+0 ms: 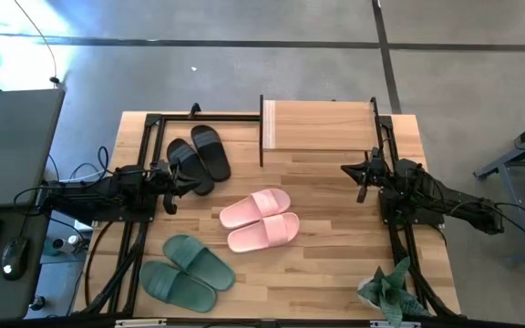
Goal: Pick and place slides into the shelf
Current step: Put the pink bottom slide on the shelf
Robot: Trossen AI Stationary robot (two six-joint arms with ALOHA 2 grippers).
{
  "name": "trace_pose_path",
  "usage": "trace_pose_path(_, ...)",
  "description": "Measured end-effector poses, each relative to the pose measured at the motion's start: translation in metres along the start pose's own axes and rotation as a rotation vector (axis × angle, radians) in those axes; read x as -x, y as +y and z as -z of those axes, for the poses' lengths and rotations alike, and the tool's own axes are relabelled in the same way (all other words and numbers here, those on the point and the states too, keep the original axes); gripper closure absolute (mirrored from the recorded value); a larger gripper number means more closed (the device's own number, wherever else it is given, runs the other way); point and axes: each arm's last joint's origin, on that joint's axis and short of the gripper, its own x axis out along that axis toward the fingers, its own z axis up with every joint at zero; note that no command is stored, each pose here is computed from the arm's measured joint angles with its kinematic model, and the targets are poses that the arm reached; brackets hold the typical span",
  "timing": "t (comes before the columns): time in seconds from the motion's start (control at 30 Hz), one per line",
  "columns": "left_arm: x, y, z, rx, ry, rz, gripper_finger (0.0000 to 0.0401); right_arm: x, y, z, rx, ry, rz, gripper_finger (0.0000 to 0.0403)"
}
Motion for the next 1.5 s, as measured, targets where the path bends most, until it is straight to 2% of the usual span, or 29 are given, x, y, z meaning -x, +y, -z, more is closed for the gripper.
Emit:
trace_pose_path(0.07, 0.000, 0.000, 0.000, 0.000, 0.000, 0.000, 0.0400, 0.000, 0.001, 0.000, -0.112, 0.001, -0.018, 0.0403)
trace_pose_path(0.4, 0.000, 0.000, 0.000, 0.000, 0.000, 0.000, 0.0400, 0.001, 0.000, -0.011, -0.864, -0.108, -0.036, 0.0403)
trace_pose_path(0.47, 0.000, 0.000, 0.000, 0.000, 0.000, 0.000, 0.0400, 0.001, 0.000, -0.013, -0.926, -0.135, -0.053, 0.0403)
trace_pose_path(0.57, 0.000, 0.000, 0.000, 0.000, 0.000, 0.000, 0.0400, 0.002, 0.000, -0.019, -0.953, -0.182, -0.104, 0.0403)
trace_pose_path(0.67, 0.000, 0.000, 0.000, 0.000, 0.000, 0.000, 0.0400, 0.004, 0.001, -0.028, -1.092, -0.261, -0.175, 0.0403)
trace_pose_path(0.73, 0.000, 0.000, 0.000, 0.000, 0.000, 0.000, 0.0400, 0.008, 0.001, -0.039, -1.104, -0.347, -0.275, 0.0403)
trace_pose_path(0.87, 0.000, 0.000, 0.000, 0.000, 0.000, 0.000, 0.0400, 0.024, 0.004, -0.063, -1.026, -0.559, -0.513, 0.0403)
trace_pose_path(0.97, 0.000, 0.000, 0.000, 0.000, 0.000, 0.000, 0.0400, 0.036, 0.005, -0.075, -0.955, -0.711, -0.613, 0.0403)
trace_pose_path(1.1, 0.000, 0.000, 0.000, 0.000, 0.001, 0.000, 0.0400, 0.041, 0.004, -0.079, -0.905, -0.800, -0.603, 0.0403)
trace_pose_path(1.23, 0.000, 0.000, 0.000, 0.000, 0.001, 0.000, 0.0400, 0.038, 0.005, -0.077, -0.917, -0.768, -0.578, 0.0403)
trace_pose_path(1.43, 0.000, 0.000, 0.000, 0.001, 0.000, 0.000, 0.0400, 0.039, 0.007, -0.077, -0.931, -0.764, -0.620, 0.0403)
trace_pose_path(1.5, 0.000, -0.001, -0.002, 0.047, -0.017, 0.009, 0.0400, 0.042, 0.007, -0.080, -0.929, -0.767, -0.636, 0.0403)
